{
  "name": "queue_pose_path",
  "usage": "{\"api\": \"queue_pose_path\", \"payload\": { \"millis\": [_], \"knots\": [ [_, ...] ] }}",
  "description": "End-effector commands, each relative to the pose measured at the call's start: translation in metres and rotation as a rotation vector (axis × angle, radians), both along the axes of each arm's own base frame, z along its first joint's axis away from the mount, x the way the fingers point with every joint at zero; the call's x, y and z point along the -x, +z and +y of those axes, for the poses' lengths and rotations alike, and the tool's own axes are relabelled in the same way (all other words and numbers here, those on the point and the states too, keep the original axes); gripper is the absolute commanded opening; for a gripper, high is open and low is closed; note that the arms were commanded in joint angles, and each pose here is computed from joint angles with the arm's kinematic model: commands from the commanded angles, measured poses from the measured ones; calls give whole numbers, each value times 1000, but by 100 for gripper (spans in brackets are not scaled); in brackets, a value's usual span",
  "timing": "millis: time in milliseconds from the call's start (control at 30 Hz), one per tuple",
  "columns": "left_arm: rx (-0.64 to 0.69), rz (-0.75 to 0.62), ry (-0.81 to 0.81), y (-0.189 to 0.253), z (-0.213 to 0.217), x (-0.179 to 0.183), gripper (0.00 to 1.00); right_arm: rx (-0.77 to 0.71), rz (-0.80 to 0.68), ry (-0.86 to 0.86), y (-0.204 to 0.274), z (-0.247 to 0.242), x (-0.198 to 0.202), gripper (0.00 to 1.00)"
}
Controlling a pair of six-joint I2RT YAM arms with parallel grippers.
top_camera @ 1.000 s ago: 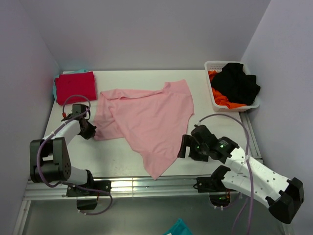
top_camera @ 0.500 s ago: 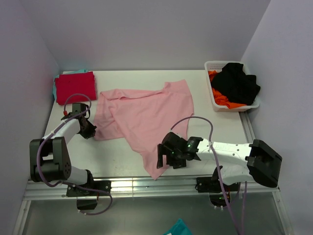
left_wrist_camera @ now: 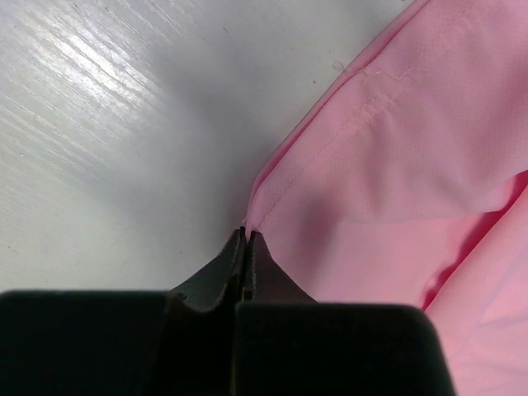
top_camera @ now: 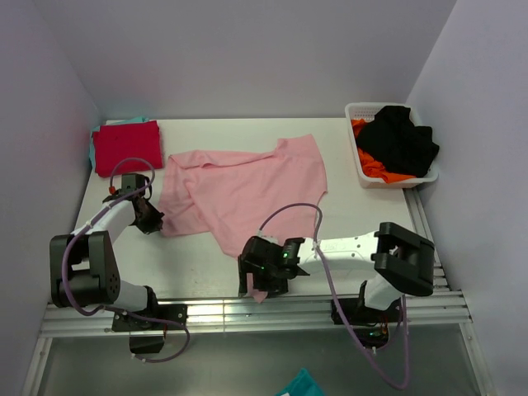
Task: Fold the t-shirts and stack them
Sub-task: Flatten out the tshirt
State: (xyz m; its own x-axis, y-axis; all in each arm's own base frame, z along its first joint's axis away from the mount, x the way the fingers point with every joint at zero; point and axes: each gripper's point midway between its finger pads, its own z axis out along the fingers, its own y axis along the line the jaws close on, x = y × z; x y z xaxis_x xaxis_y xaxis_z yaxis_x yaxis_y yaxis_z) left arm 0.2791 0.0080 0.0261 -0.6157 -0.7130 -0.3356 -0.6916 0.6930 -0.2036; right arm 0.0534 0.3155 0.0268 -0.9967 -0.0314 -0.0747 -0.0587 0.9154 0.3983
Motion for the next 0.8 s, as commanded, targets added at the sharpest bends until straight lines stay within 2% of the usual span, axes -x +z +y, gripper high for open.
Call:
{"api": "queue_pose_path", "payload": {
  "millis": [0, 133, 267, 400, 467, 500, 633, 667, 767],
  "knots": [
    [6, -38, -29, 10, -1, -5, 0, 40, -26, -26, -14, 7, -8, 98],
    [18, -47, -32, 12, -1, -6, 0, 64, -22, -45, -18, 9, -11, 97],
    [38, -51, -36, 12, -3, -6, 0, 120, -13, -74, -27, -3, -10, 87],
    [42, -59, -33, 11, -3, -6, 0, 228, -7, -78, -38, -26, -6, 59],
    [62, -63, -36, 9, -6, -6, 0, 270, 5, -76, -43, -36, -3, 53],
    [71, -61, -34, 8, -6, -5, 0, 304, -8, -83, -48, -43, -5, 41],
    [84, -61, -34, 4, -8, -4, 0, 366, 15, -82, -59, -57, 1, 23],
    [82, -62, -33, 3, -6, -4, 0, 377, 20, -79, -62, -58, 3, 12],
    [89, -63, -35, 3, -6, -5, 0, 397, 24, -77, -63, -59, 5, 0]
  ]
}}
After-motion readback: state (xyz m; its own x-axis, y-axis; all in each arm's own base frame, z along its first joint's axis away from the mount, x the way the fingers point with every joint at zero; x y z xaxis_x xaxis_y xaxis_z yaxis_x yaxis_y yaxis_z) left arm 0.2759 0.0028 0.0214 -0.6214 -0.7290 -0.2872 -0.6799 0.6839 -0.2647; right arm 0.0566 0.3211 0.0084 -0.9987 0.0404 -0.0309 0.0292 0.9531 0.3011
